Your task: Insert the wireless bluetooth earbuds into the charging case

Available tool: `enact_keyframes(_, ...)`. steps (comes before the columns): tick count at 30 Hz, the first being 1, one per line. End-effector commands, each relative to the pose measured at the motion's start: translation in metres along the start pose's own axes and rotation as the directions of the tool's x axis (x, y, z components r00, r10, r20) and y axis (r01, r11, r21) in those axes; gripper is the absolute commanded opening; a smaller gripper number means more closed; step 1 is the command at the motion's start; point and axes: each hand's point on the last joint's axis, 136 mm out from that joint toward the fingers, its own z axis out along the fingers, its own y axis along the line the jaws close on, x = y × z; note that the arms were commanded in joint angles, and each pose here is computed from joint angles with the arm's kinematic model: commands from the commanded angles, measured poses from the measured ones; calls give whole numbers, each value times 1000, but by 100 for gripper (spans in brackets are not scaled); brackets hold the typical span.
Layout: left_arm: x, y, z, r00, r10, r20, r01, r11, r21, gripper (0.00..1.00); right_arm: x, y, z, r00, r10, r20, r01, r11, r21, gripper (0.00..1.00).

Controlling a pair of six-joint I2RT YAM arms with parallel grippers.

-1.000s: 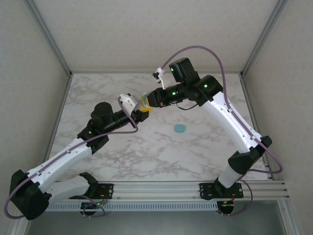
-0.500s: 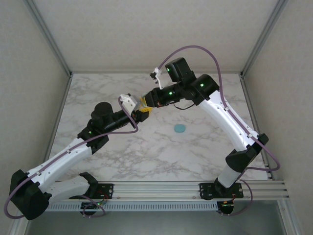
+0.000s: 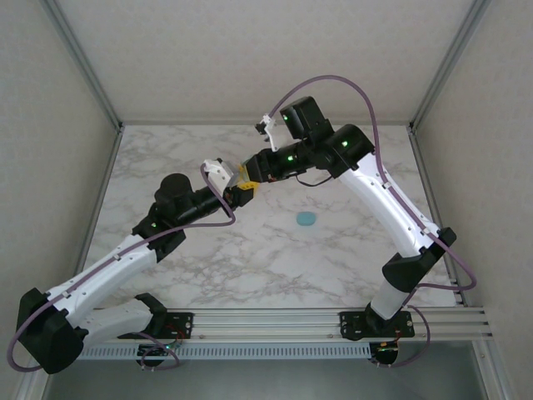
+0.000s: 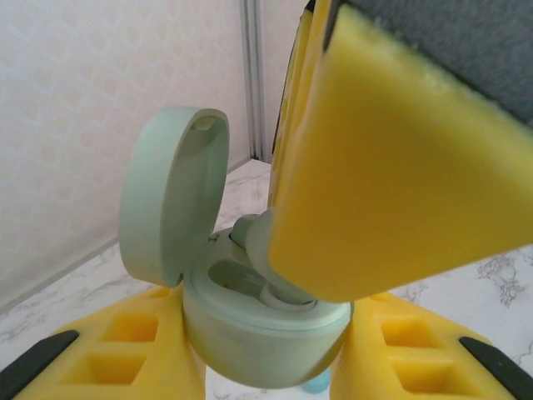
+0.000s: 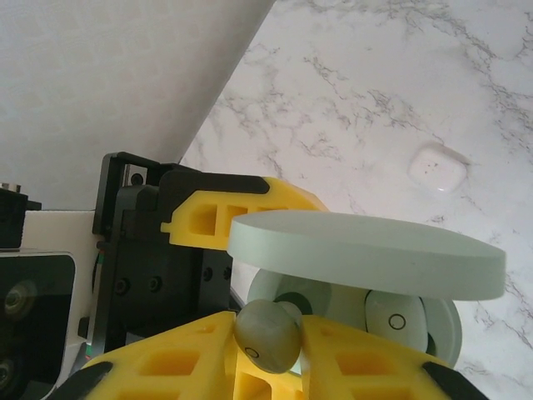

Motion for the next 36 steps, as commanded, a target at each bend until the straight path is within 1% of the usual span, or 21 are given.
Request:
enact_keyframes(1,-24,-6,1,998,3,66,-5,1000,28,21,-1,5,-1,1000,6,-3,-6,1000,4,29)
enact_keyframes(10,-22,-6,3,998,-5,63,3,999,32,21,-2,2,-2,1000,1,0,-1,1000,24,29)
enact_keyframes(17,-24,-6,3,998,-3,66,0,1000,31,21,-1,-17,1,999,39,-7,-38,992,123,27)
enact_keyframes(20,-25,-6,2,998,-1,69,-1,1000,31,21,-1,-11,1,999,43,-7,-42,995,94,27)
enact_keyframes(22,-24,-5,2,998,-2,65,0,1000,29,21,-3,-7,0,999,45,-1,-44,996,75,29)
enact_keyframes(25,-24,-5,1,998,-2,67,1,1000,24,21,-6,0,-6,999,33,22,-34,998,46,30)
enact_keyframes(36,-20,-1,2,998,-7,69,7,1000,3,20,-14,16,-36,992,5,124,-8,1000,23,35)
